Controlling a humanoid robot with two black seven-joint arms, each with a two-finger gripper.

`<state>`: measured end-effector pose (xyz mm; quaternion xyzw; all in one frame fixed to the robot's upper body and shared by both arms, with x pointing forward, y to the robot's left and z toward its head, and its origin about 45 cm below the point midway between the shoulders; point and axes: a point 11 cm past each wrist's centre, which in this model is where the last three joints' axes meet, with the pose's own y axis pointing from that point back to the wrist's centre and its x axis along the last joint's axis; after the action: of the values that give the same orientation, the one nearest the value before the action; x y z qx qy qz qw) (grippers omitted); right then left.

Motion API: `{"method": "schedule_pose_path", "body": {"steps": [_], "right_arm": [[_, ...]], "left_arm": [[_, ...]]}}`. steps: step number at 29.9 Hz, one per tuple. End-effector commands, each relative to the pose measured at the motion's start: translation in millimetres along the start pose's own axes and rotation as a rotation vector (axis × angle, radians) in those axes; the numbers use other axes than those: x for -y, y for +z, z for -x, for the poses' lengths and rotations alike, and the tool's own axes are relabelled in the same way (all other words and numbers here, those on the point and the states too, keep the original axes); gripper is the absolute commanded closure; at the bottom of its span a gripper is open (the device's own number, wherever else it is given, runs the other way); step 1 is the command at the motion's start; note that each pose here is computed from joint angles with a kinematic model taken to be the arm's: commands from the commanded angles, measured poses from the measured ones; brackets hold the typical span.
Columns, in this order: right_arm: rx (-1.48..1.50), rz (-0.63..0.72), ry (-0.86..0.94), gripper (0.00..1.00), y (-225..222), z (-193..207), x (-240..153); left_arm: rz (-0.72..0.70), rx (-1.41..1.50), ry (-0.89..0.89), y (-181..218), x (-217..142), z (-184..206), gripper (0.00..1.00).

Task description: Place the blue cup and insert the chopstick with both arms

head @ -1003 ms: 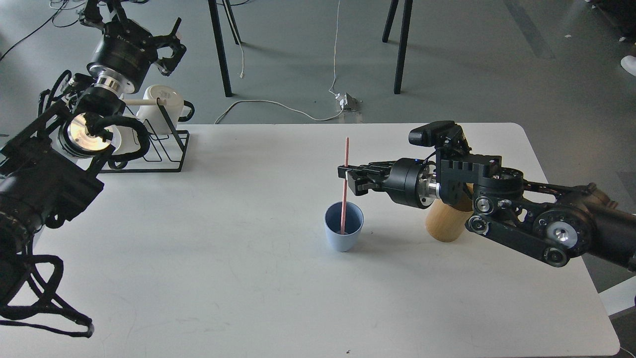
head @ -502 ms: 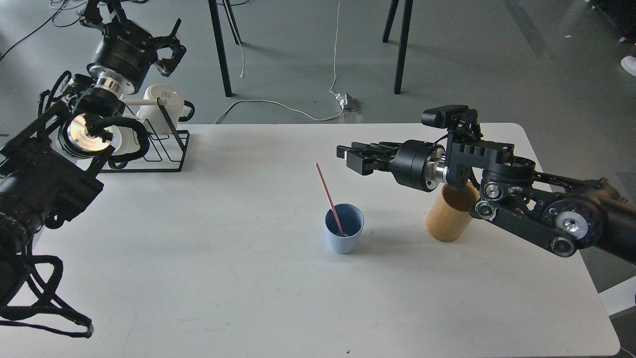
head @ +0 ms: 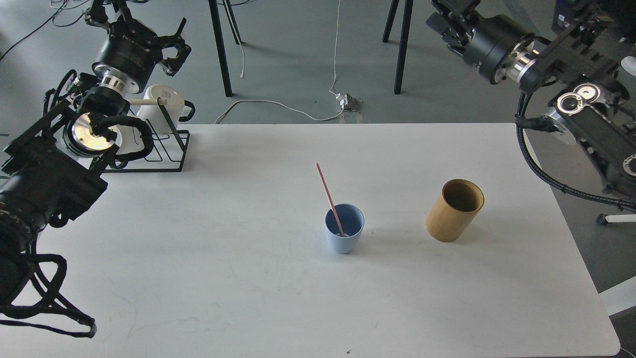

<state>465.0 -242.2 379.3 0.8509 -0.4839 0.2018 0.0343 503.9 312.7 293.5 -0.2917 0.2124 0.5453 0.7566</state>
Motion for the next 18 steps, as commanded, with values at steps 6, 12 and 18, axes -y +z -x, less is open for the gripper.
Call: {"method": "schedule_pose_path", "body": {"steps": [6,12,18], "right_arm": [[0.554,-0.109,0.168,0.0,27.3,-53.9,-20.5],[0.863,-0.194,0.226,0.0,52.9,-77.3,-39.1],[1.075,-0.209,0.379,0.0,95.2,-92.7,-58.2]], "left_arm": [[-0.011,-0.023,0.02,-14.3,-7.1,-7.0,0.01],[-0.005,-0.027,0.031,-12.4,-7.4,-9.9,0.01],[0.013,-0.014,0.075,-6.5,-9.4,-22.3,0.01]]}}
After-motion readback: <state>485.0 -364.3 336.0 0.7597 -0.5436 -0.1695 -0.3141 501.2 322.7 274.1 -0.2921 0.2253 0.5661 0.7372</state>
